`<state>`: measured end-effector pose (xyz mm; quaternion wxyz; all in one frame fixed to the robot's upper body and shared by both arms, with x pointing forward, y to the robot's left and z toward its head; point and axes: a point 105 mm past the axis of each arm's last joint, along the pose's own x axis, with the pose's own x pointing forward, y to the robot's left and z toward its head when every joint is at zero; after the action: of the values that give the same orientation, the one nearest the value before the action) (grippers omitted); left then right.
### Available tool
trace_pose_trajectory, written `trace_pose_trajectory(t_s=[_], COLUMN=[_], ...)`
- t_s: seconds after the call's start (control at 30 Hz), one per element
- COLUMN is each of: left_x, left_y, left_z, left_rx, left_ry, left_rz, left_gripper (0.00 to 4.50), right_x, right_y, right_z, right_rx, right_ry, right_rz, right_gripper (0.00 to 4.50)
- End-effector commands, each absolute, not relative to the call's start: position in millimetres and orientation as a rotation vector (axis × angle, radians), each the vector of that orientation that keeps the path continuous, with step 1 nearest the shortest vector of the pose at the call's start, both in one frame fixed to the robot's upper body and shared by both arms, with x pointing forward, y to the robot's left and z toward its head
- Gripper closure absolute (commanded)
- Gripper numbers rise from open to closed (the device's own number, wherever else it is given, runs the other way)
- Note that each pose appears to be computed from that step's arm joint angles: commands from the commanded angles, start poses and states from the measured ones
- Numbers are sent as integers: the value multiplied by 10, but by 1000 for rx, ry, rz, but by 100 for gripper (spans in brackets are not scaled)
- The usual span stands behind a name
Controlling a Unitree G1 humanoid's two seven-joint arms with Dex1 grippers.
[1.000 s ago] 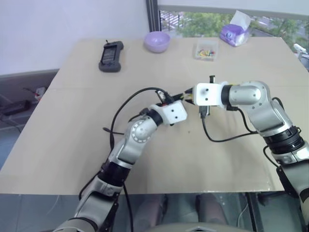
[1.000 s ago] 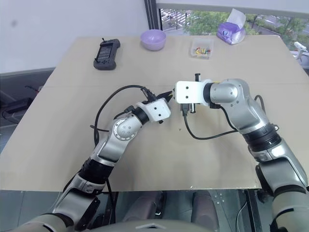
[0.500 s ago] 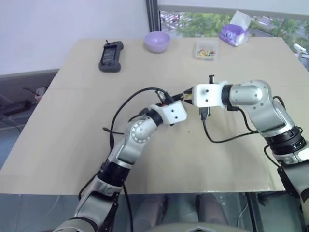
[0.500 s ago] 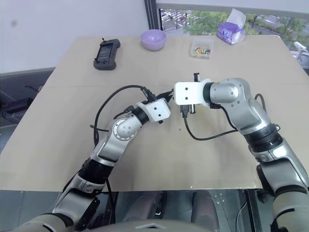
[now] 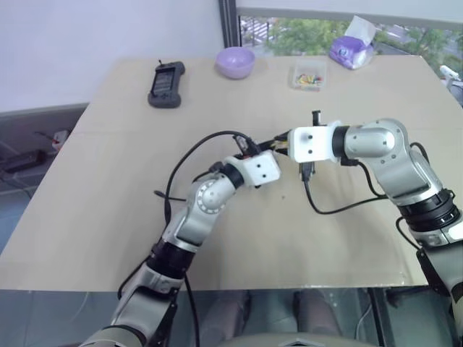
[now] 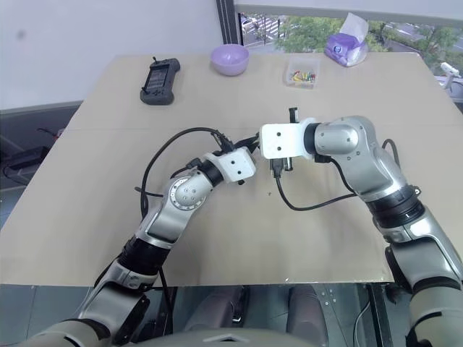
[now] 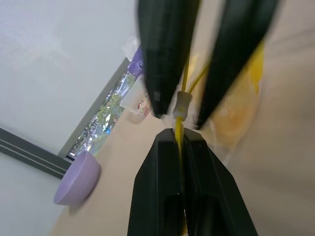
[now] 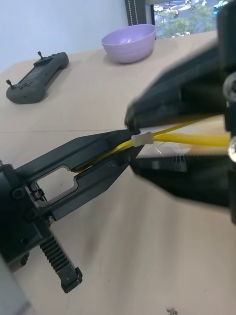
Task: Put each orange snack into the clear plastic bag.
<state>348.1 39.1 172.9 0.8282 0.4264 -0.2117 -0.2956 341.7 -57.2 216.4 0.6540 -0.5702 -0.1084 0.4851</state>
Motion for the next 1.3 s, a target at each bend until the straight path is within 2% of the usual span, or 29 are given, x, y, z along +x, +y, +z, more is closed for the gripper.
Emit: trace_pose_trajectory(t_s=[0.03, 0.6, 1.3], left_x=[3414, 3430, 3718], left_y=[332, 341, 712], left_z=[1855, 1864, 2016], left_rx=[902, 905, 977], left_ry=[-513, -515, -485], left_rz=[-630, -618, -368], left_gripper=[450, 450, 450], right_x=[3419, 3494, 3691], right_y=[-602, -695, -1210], right_z=[2356, 2353, 2484], right_rx=[-1312, -1325, -1369], right_ry=[-307, -280, -170], right_rz=[1049, 1006, 828], right_gripper=[442, 442, 442])
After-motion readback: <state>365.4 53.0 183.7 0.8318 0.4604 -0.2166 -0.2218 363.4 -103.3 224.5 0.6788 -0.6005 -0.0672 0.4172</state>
